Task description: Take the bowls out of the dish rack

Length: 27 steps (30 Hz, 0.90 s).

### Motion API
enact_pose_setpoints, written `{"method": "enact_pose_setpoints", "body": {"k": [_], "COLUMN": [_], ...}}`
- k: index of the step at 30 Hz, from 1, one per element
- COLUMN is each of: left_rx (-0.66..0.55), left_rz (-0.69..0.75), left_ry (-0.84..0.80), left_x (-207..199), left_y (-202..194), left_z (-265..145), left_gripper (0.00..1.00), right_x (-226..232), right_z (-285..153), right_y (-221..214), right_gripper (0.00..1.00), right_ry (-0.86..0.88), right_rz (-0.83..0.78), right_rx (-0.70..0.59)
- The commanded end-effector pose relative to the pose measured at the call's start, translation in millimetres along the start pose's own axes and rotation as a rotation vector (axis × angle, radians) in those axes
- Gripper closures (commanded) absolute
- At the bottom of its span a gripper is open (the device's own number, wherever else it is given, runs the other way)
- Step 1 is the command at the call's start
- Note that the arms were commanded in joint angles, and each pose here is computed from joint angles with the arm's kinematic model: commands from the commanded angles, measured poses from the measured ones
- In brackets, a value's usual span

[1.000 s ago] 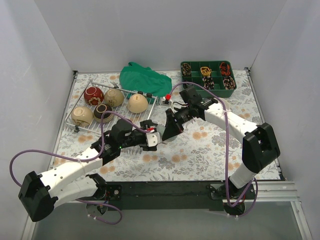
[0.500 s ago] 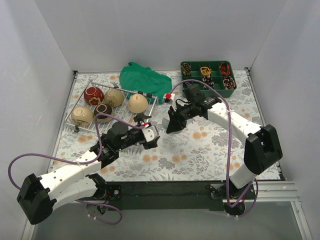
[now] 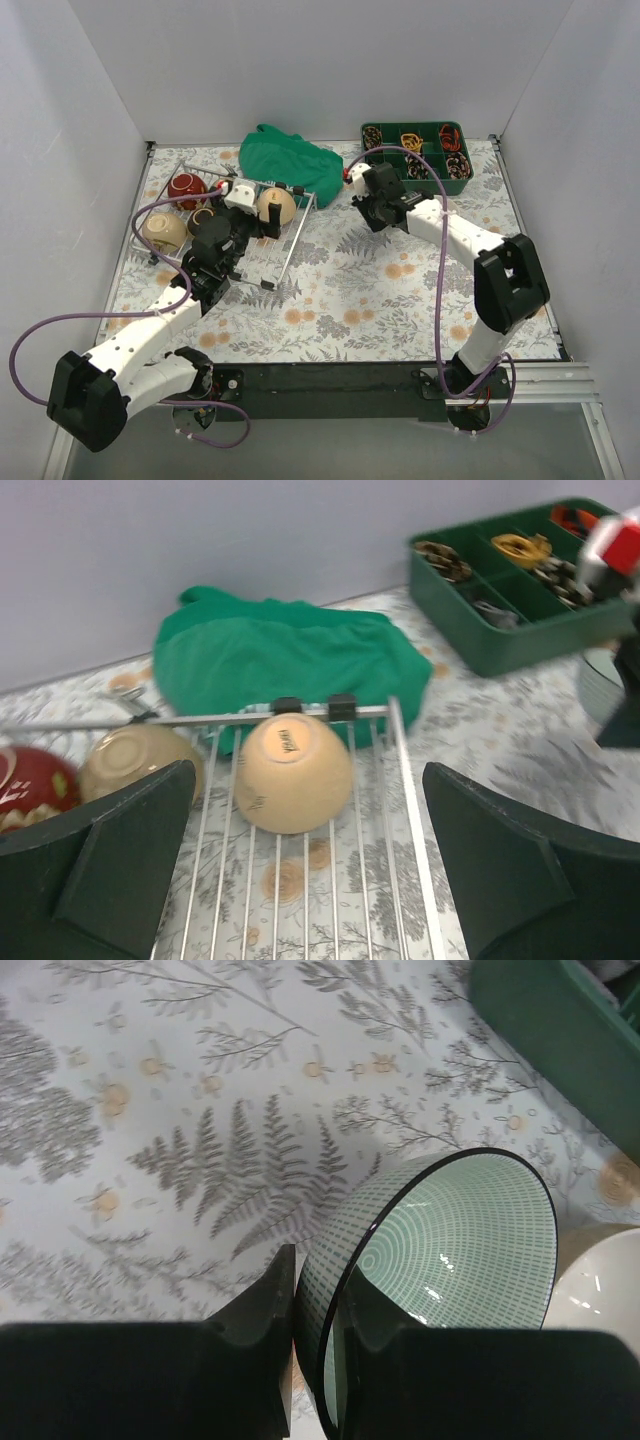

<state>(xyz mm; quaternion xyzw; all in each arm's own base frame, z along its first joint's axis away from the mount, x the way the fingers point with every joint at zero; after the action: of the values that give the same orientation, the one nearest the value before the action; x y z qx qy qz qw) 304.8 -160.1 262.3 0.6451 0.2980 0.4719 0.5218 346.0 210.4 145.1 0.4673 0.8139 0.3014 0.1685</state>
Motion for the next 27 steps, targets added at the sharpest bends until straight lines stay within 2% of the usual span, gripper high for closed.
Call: {"method": "enact_pose_setpoints", "body": {"k": [1, 4, 14, 19, 23, 27], "left_rx": [0.025, 0.029, 0.031, 0.025, 0.025, 0.029], "left_rz": [-0.157, -0.163, -0.148, -0.146, -0.138, -0.129], "left_ry": [0.31, 0.383, 0.437, 0.437, 0.439, 0.446], "left_x": [50, 62, 70, 71, 72, 74], "left_y": [6, 5, 0, 3, 3, 3], "left_z": [-1, -5, -10, -11, -12, -13], "left_gripper": [0.02, 0.02, 0.02, 0.02, 0.02, 0.02], "right_x": [-32, -39, -36, -30, -19, -13], "right_z": [14, 30, 74, 78, 78, 74], "right_y": [37, 34, 16, 7, 8, 12], "right_gripper": [0.99, 0.99, 0.97, 0.83, 0.63, 0.53], "right_ry": [-0.251, -0.316, -0.397, -0.418, -0.388, -0.363], "right_rz": [0.028, 0.033, 0.051, 0.055, 0.058, 0.071], "right_rx": [-0.125, -0.124, -0.083, -0.077, -0.082, -0.097]}}
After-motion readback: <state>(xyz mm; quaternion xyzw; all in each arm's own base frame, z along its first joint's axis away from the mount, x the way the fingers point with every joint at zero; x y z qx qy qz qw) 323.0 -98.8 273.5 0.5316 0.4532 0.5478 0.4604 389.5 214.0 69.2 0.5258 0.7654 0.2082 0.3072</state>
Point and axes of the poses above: each gripper's point midway between its finger pads, its own z axis out along the fingers, its own x axis along the line the jaws close on, y = z × x, the point moved 3 cm from there along -z, back along the fingers, and after that the axes turned 12 degrees about z, right-handed, at the moved point
